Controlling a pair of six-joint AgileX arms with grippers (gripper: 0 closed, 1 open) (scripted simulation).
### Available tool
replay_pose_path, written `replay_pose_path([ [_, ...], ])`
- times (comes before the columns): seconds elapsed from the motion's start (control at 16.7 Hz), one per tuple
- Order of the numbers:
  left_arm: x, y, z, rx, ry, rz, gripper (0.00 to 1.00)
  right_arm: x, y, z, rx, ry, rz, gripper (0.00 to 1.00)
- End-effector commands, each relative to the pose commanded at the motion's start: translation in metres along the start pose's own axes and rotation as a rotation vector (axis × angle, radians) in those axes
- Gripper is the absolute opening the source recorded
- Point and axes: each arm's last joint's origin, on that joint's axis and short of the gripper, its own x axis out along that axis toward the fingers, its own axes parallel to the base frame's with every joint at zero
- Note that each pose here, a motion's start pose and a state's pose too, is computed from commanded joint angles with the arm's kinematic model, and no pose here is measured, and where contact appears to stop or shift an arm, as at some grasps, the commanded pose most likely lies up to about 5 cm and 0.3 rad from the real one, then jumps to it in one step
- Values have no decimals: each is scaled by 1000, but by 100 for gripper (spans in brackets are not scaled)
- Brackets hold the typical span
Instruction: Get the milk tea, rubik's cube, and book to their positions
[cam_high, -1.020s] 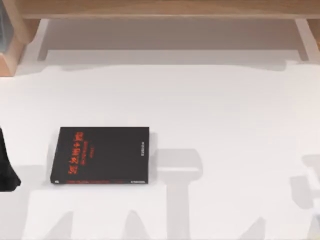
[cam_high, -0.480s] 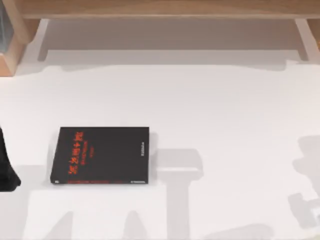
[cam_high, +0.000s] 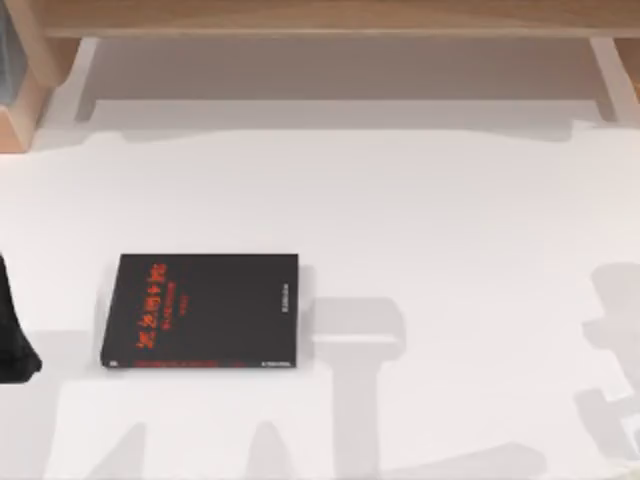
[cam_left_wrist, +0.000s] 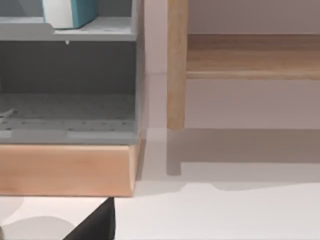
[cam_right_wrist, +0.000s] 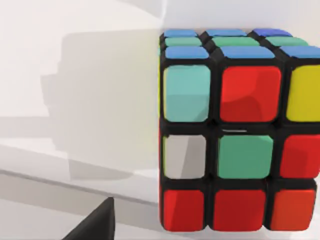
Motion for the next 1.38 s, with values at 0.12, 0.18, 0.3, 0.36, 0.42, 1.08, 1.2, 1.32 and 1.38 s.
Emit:
replay_pose_path([
  [0.12,0,0,0,0,0,0,100,5,0,0,-4,4,1,100],
  [0.18,0,0,0,0,0,0,100,10,0,1,-5,6,1,100],
  [0.3,0,0,0,0,0,0,100,25,0,2,-5,2,0,100],
  [0.36,0,0,0,0,0,0,100,34,0,3,-5,-3,0,100],
  [0.42,0,0,0,0,0,0,100,42,0,3,-5,-6,-1,100],
  [1.08,0,0,0,0,0,0,100,60,1,0,-5,3,0,70],
  [1.2,0,0,0,0,0,0,100,60,1,0,-5,3,0,55],
  [1.32,0,0,0,0,0,0,100,60,1,0,-5,3,0,40],
  [1.38,0,0,0,0,0,0,100,60,1,0,-5,3,0,32],
])
